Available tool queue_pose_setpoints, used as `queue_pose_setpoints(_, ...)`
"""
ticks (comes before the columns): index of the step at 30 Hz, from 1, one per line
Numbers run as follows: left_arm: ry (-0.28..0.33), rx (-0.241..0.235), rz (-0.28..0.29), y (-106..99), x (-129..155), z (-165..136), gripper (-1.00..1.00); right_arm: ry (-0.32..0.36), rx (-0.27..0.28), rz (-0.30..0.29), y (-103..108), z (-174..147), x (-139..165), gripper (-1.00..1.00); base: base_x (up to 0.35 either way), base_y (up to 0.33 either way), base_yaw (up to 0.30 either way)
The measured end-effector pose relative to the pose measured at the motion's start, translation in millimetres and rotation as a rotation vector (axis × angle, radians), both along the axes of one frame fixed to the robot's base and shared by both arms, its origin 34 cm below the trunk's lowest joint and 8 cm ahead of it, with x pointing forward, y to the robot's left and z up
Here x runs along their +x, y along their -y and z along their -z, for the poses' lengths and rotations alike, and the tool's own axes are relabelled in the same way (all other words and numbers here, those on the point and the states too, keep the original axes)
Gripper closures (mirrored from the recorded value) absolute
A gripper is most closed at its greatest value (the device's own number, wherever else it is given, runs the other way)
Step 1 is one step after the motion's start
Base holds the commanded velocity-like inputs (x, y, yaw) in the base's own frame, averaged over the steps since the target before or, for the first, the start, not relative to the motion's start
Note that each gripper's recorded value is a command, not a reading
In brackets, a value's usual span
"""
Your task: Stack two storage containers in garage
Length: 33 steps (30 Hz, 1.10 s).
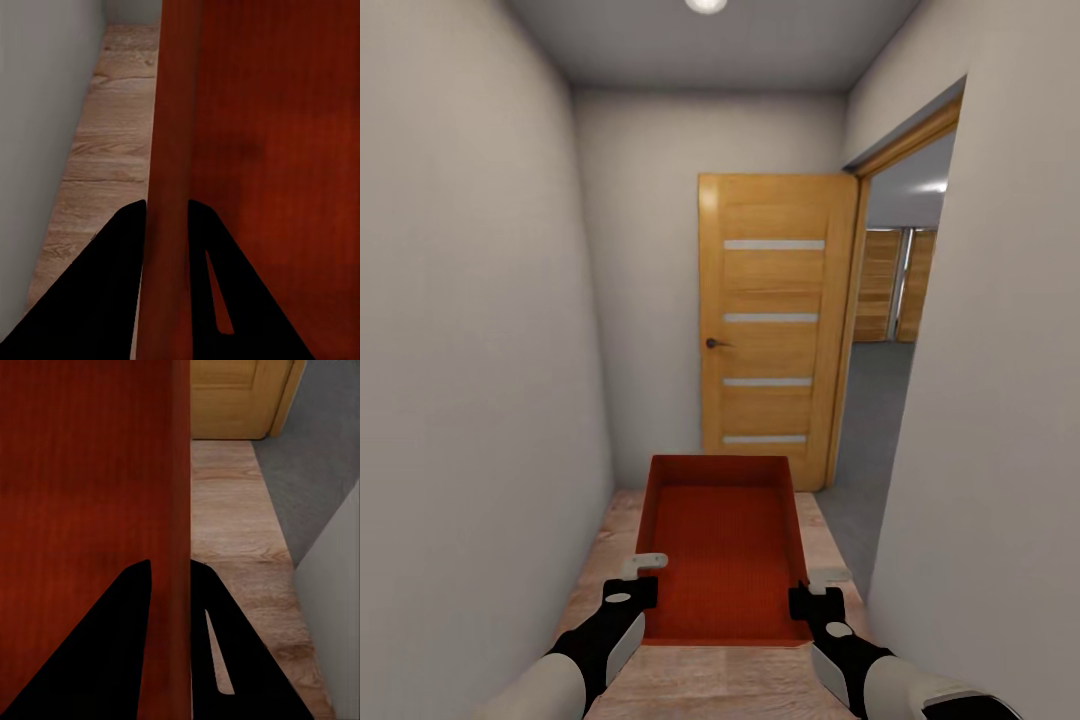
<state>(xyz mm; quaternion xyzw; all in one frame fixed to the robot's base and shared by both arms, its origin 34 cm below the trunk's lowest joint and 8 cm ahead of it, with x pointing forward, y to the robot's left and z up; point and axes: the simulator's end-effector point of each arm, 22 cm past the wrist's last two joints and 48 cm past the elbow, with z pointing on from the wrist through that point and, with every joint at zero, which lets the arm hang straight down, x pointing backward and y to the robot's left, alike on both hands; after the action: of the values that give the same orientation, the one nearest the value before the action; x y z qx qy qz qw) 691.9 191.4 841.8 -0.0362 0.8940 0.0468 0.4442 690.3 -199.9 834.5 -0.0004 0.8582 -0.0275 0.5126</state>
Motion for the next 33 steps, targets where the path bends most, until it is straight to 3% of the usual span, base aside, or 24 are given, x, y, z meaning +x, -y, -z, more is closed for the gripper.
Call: queue_pose_setpoints(33, 0.001, 0.000, 0.000, 0.1, 0.0, -0.4, 1.00, 0.001, 0.000, 0.000, 0.1, -0.5, 0.1, 1.00, 0.321, 0.006, -0.013)
